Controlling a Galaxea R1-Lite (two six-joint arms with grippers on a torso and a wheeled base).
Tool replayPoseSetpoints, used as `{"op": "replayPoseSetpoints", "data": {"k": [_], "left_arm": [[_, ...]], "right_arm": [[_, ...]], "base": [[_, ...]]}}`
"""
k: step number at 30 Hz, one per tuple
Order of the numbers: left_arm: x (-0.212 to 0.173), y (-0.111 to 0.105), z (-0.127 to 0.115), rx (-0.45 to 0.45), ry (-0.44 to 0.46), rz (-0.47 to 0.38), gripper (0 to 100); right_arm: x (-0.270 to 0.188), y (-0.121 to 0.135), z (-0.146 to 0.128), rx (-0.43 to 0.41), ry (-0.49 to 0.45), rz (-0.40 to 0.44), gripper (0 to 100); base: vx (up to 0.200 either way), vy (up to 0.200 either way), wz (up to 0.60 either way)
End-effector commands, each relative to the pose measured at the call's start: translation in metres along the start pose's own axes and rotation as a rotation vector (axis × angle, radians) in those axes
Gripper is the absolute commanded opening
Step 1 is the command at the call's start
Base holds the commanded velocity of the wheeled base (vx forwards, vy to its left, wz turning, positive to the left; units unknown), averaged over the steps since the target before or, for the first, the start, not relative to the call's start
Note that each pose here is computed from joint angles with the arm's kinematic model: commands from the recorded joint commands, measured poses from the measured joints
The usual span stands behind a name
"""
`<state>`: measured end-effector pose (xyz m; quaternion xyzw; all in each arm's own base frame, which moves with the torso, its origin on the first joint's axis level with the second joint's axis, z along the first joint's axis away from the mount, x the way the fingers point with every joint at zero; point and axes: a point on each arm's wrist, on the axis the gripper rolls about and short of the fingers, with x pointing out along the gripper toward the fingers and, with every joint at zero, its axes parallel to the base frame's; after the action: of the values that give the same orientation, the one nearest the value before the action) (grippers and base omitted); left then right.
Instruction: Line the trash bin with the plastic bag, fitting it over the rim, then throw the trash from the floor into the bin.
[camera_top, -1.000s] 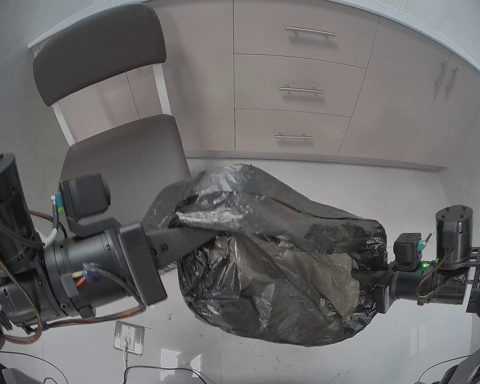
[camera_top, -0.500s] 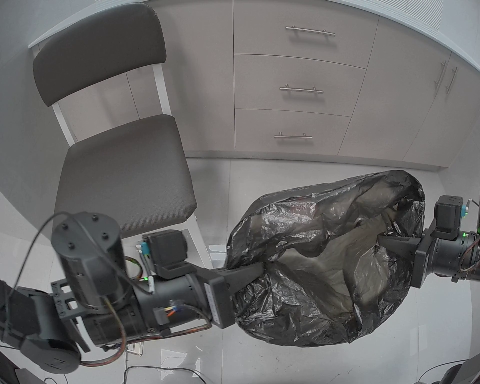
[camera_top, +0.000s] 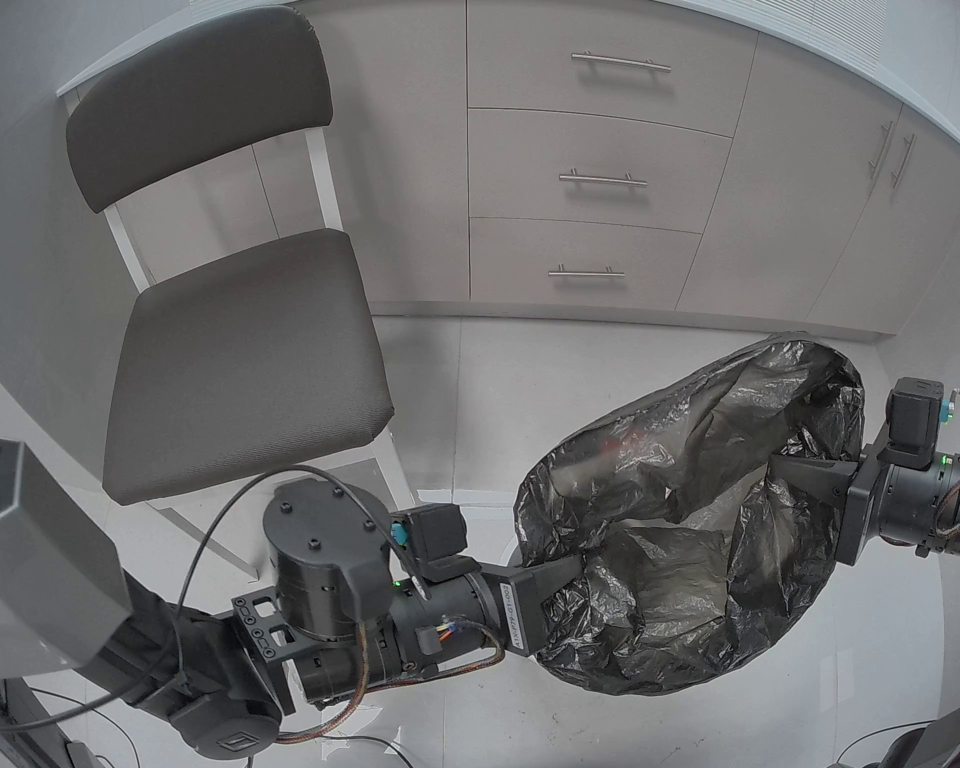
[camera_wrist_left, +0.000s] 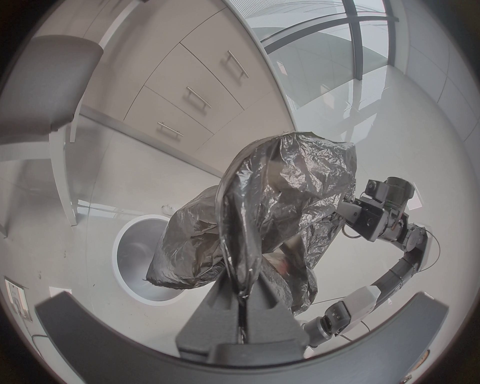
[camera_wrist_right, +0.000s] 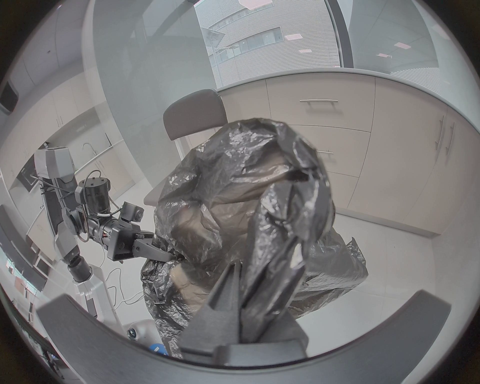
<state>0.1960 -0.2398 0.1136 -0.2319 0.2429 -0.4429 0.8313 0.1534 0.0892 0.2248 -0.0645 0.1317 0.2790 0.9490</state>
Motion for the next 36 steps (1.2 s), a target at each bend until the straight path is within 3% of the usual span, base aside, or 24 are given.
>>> {"op": "replayPoseSetpoints", "data": {"k": [1, 15, 23, 36], "left_arm": [[0.017, 0.019, -0.017, -0.012, 0.040, 0.037, 0], [0.025, 0.070, -0.033, -0.050, 0.039, 0.146, 0], [0.017, 0.091, -0.037, -0.070, 0.027, 0.197, 0], [0.004, 0.109, -0.056, -0.104, 0.034, 0.236, 0]], "right_arm": [[0.006, 0.001, -0.003, -0.008, 0.025, -0.009, 0], [0.051, 0.012, -0.031, -0.026, 0.198, 0.055, 0], [0.083, 0.014, -0.054, -0.027, 0.181, 0.060, 0], [0.113, 0.018, -0.078, -0.012, 0.243, 0.074, 0]], "base": [[0.000, 0.000, 0.00], [0.000, 0.000, 0.00], [0.000, 0.000, 0.00], [0.000, 0.000, 0.00]]}}
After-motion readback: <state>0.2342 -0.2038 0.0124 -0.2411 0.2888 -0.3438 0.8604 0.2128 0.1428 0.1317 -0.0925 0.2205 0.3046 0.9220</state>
